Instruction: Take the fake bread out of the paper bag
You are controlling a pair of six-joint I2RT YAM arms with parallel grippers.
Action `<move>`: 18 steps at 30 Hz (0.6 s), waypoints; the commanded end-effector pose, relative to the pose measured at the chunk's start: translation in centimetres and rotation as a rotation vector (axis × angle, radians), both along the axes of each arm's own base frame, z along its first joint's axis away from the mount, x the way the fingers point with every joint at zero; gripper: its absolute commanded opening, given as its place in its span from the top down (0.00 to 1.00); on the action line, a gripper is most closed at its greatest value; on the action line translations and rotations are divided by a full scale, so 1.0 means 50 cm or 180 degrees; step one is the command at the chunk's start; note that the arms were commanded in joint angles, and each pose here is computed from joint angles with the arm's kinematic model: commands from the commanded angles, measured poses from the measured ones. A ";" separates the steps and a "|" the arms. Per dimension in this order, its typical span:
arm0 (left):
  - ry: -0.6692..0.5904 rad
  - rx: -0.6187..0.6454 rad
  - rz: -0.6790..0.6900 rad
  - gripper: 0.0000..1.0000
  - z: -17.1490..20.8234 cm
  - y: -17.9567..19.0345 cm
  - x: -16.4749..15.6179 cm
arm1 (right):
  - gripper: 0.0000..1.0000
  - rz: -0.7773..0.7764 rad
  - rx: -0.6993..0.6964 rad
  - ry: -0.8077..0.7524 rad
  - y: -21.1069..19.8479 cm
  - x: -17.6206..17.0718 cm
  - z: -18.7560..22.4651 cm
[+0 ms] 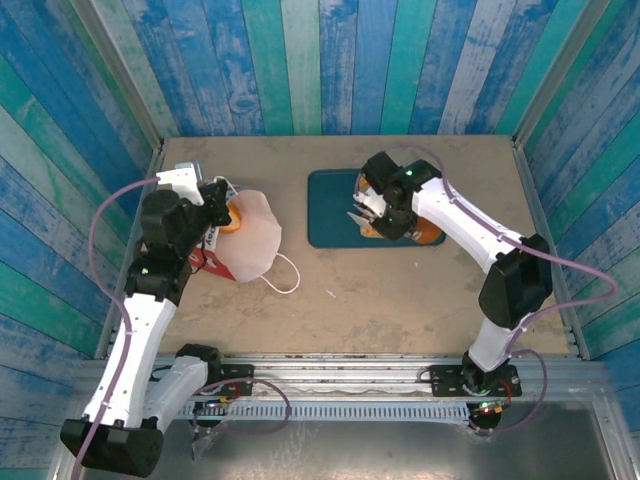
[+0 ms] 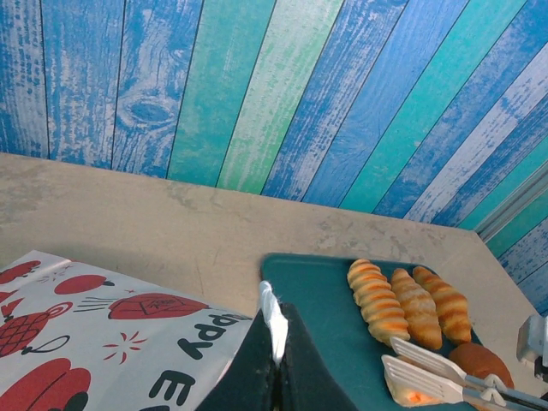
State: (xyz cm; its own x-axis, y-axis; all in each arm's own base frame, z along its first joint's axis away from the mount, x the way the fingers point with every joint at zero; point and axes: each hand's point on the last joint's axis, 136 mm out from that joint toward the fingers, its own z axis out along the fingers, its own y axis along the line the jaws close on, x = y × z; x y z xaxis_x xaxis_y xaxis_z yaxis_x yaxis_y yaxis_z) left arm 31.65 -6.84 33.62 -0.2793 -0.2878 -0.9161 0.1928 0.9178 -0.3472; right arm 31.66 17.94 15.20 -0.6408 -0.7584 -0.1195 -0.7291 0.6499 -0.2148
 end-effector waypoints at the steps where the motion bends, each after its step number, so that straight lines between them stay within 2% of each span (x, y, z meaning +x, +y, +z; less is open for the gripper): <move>1: -0.0100 0.0018 0.0019 1.00 0.018 0.003 -0.006 | 0.73 0.0125 -0.0036 0.0062 -0.008 -0.025 0.007; 7: -0.0093 -0.0010 0.0002 1.00 0.015 0.000 -0.002 | 0.72 0.0014 -0.0153 0.0010 -0.024 -0.021 0.010; 12: -0.0088 -0.0012 0.0003 1.00 0.017 0.001 -0.003 | 0.72 -0.0358 -0.0052 0.0043 -0.048 0.000 0.012; 18: -0.0090 -0.0020 0.0009 1.00 0.019 0.001 -0.004 | 0.71 -0.0418 0.0019 0.0097 -0.043 -0.001 0.008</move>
